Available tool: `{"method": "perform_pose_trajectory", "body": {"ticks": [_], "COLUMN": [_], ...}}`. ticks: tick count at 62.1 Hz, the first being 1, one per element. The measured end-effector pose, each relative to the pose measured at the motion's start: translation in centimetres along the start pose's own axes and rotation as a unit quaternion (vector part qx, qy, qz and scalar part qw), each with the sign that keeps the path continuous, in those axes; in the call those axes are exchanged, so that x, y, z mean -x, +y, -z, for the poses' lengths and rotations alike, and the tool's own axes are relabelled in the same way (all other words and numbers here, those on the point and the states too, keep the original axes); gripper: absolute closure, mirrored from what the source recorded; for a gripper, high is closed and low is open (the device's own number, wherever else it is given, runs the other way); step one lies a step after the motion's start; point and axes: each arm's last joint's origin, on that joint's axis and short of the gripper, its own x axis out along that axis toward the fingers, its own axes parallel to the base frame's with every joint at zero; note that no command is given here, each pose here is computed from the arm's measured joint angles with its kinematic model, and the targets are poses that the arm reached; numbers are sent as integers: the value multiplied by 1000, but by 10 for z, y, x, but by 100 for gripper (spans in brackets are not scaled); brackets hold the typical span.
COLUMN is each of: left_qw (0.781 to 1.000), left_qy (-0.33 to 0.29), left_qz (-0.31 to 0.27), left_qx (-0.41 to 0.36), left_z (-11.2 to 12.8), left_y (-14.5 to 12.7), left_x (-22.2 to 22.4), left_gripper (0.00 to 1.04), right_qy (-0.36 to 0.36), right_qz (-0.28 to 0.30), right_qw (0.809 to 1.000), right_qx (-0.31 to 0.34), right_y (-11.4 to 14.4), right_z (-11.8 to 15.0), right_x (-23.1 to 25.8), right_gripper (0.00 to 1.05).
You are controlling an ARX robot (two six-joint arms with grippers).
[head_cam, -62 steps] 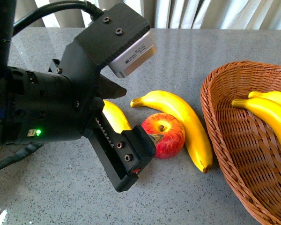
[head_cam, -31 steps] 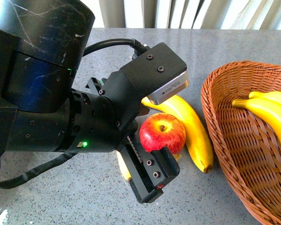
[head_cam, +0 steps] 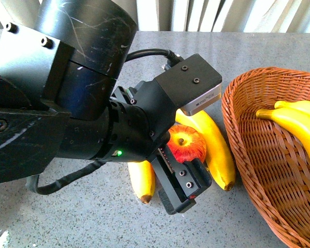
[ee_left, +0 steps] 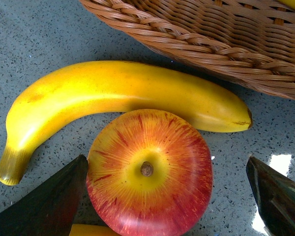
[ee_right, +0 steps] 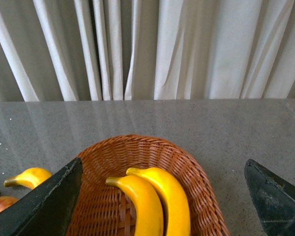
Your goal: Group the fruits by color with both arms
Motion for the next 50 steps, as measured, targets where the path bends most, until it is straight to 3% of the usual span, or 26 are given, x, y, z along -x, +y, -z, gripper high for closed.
{"method": "perform_pose_trajectory", "body": {"ticks": [29,40,50], "left_qw": [1000,1000,1000], "left_qy": [13,11,9], "left_qz": [2,1,-3], "left_qx": [-1,0,0], "left_z": [2,1,1], "left_y": [-4,-4,-4], "left_x": [-16,-16,-15], "left_gripper": [10,30,32], "right_qy": [0,0,0], "right_qz": [0,0,0], "right_qw": [1000,1000,1000], "right_qx": [0,0,0], "right_y": [0,0,0], "right_z": [0,0,0], "right_x": [0,0,0], "right_gripper": [9,9,9]}}
